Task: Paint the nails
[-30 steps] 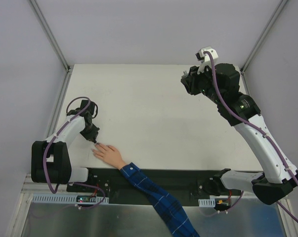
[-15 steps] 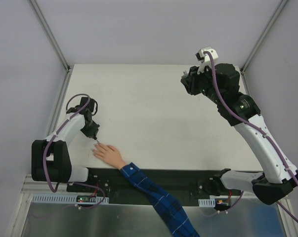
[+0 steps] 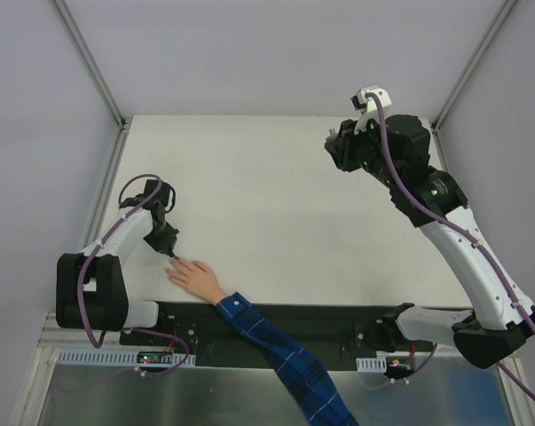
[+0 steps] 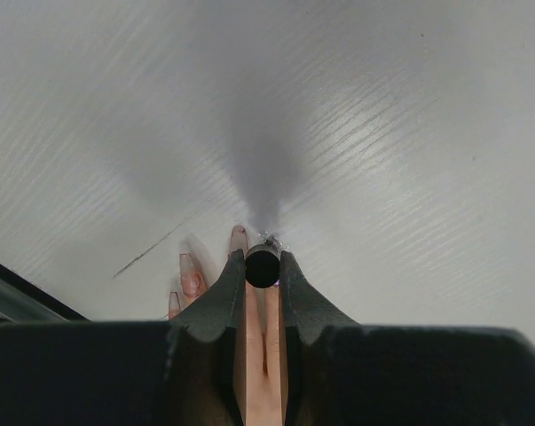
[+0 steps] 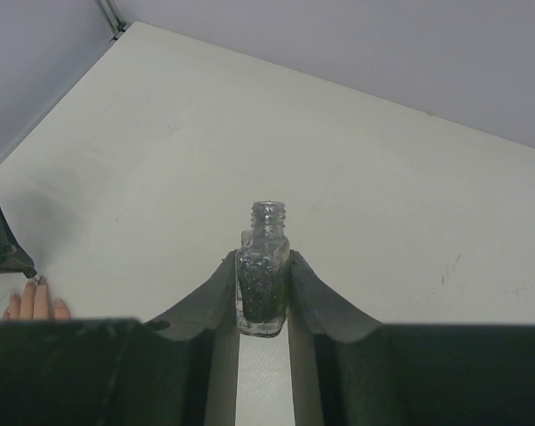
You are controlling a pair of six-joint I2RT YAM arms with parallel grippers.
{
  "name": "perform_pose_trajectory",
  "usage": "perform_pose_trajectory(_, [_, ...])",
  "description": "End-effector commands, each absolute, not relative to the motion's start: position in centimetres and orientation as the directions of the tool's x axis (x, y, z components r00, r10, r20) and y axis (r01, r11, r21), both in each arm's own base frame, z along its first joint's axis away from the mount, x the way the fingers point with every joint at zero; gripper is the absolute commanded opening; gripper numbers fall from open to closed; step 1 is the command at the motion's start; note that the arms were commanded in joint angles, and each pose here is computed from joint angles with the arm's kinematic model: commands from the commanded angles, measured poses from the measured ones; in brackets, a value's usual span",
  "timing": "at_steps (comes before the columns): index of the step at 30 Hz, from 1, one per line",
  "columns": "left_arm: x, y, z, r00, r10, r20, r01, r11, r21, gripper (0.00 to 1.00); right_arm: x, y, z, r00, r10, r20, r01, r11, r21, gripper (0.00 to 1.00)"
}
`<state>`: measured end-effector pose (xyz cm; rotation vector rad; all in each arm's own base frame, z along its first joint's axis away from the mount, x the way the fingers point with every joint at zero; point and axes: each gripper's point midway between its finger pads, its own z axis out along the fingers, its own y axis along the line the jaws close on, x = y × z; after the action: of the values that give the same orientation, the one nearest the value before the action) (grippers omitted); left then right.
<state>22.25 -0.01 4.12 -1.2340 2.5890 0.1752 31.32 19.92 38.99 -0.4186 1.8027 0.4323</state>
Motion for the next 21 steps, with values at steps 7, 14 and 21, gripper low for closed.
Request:
perform_pose_trajectory(7, [23.9, -0.2, 5.6, -0.59, -0.753, -0.292, -0.778, 0.626, -0.042, 0.0, 30.6, 19.7, 41.1, -0.21, -0.012, -0.978, -0.503, 0.859, 0.098, 0.0])
perform_pose_trajectory(14, [23.9, -0.3, 5.6, -0.592, -0.751, -0.292, -0.776, 0.629, -0.044, 0.0, 30.7, 19.7, 41.3, -0.206, -0.013, -0.979, -0.502, 0.86, 0.094, 0.0])
perform_pose_trajectory(21, [22.0, -0.4, 4.6, -0.598, -0.756, -0.266, -0.78, 0.625, -0.022, 0.0, 30.7, 19.7, 41.2, -0.207, -0.014, -0.978, -0.503, 0.859, 0.094, 0.0])
